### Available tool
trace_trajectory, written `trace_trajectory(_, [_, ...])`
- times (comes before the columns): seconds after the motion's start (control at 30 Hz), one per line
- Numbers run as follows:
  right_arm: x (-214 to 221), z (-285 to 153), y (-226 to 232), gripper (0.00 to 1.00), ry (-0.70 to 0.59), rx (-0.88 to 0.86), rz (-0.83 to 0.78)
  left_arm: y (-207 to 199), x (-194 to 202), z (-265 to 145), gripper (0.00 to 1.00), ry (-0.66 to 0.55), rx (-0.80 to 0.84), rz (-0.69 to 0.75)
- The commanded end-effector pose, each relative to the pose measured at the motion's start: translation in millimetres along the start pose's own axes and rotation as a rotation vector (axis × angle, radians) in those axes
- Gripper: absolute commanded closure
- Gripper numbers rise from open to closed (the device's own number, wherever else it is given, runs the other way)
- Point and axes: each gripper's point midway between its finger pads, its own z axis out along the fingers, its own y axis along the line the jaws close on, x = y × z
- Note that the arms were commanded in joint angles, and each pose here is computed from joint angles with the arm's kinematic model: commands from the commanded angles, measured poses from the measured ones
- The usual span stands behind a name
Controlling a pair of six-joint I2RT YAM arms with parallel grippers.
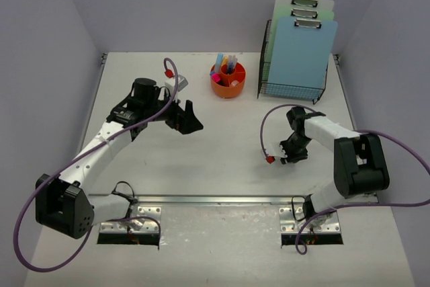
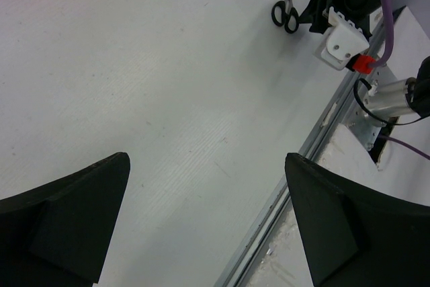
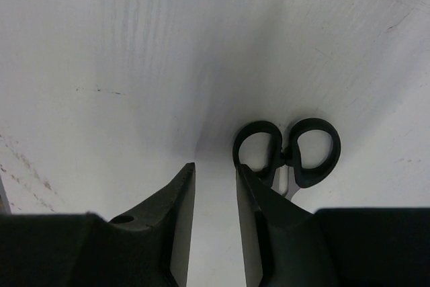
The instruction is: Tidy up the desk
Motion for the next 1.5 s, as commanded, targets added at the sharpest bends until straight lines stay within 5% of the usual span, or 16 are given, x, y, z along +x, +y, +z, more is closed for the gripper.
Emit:
trace_trajectory(0.0, [0,-8,-19,0.68,-0.006,0.044,-0.015,5,0,3,0.00,-0.010,0.012,-0.001])
trace_trajectory(0.43, [-3,15,-8,0.69,-0.011,0.023,-0.018,7,-3,4,0.00,-0.013,0.007,0.003])
trace_trajectory(0.93, [-42,39,1,0.88,-0.066,0.039,-0.020,7,-7,4,0.00,-0.014,0.004,-0.012])
trace_trajectory(1.1, [-71,12,-13,0.99,-0.187,0.006,0.033,5,-9,2,0.00,-0.018,0.005,-0.011])
trace_trajectory(1.47, [-162,-110,-84,1.00,-0.603,0.101,0.167,4,-10,-1,0.00,-0.020,-0.001,-0.004])
